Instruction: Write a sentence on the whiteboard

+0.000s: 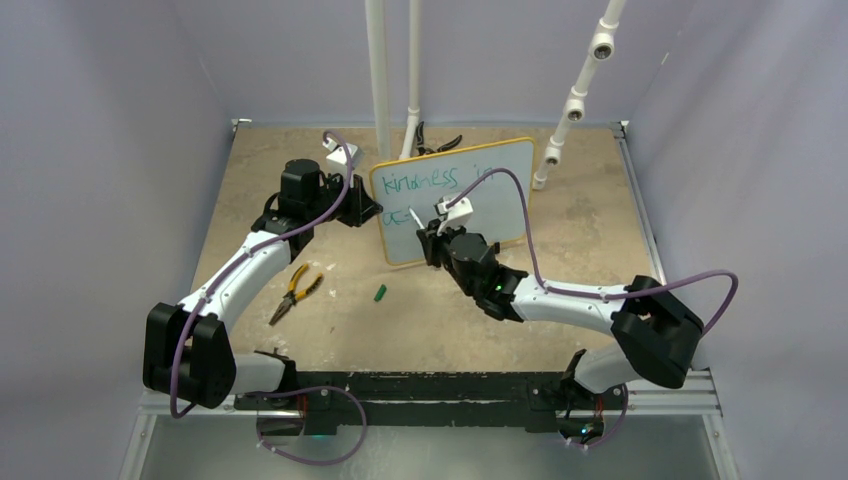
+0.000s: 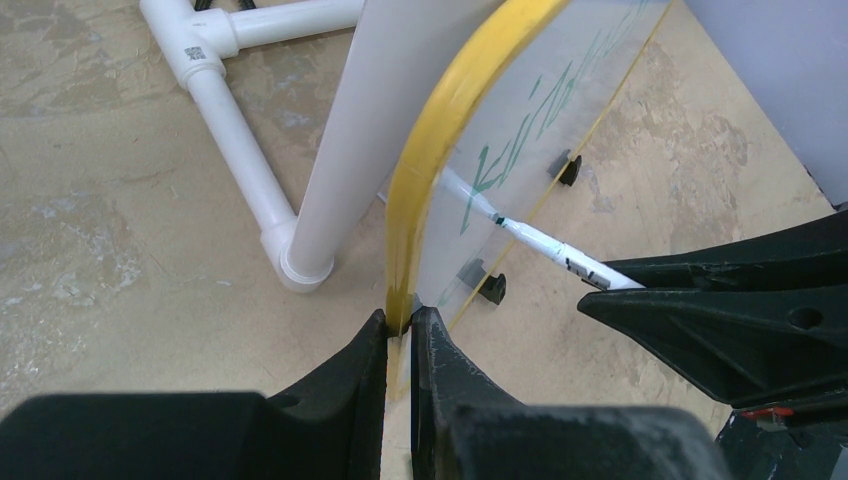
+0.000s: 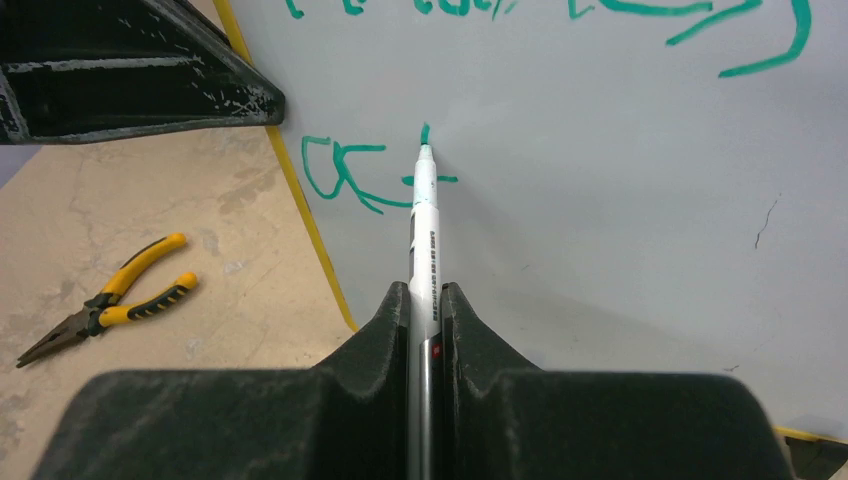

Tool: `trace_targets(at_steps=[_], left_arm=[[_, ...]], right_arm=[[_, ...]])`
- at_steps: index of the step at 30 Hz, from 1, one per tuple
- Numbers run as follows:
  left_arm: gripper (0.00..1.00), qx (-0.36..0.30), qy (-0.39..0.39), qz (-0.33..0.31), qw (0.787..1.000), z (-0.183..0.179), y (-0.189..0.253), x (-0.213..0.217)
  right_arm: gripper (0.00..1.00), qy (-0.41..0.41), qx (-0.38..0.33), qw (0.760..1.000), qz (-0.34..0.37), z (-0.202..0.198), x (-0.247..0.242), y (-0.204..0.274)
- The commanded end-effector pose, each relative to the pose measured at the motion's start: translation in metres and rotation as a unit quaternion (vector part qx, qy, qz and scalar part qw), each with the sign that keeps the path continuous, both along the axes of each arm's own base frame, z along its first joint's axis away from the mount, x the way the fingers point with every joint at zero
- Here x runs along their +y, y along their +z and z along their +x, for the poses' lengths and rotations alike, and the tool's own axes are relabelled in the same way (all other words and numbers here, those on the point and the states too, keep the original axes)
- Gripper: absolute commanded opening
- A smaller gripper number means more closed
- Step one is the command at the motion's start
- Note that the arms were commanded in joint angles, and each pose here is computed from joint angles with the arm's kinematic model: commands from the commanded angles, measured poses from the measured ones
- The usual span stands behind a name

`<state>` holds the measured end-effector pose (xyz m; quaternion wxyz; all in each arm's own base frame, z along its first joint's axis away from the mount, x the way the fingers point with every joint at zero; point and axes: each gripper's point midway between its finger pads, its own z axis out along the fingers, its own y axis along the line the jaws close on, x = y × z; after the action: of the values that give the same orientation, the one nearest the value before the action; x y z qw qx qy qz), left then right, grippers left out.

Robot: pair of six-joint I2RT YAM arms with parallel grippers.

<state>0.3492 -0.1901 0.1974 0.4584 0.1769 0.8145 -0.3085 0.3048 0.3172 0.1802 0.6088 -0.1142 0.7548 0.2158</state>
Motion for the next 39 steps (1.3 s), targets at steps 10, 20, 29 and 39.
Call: trace_targets(at_steps=[10,20,29,39], left_arm=[[0.00,-0.018,0.024,0.000,1.000,0.010,0.010,0.005],[0.00,-0.020,0.025,0.000,0.999,0.010,0.011,0.006],[0.00,-0.020,0.027,0.001,0.999,0.010,0.011,0.007],[0.00,-0.020,0.027,0.002,0.999,0.011,0.010,0.007]], right_arm=[[0.00,-0.015,0.045,0.999,-0.005,-0.007,-0.010,-0.036],[0.00,-0.056,0.038,0.998,-0.004,-0.001,-0.024,-0.022],[0.00,-0.033,-0.003,0.999,0.030,-0.008,-0.025,0.011],[0.00,-0.043,0.011,0.999,0.004,0.000,-0.020,-0.003]])
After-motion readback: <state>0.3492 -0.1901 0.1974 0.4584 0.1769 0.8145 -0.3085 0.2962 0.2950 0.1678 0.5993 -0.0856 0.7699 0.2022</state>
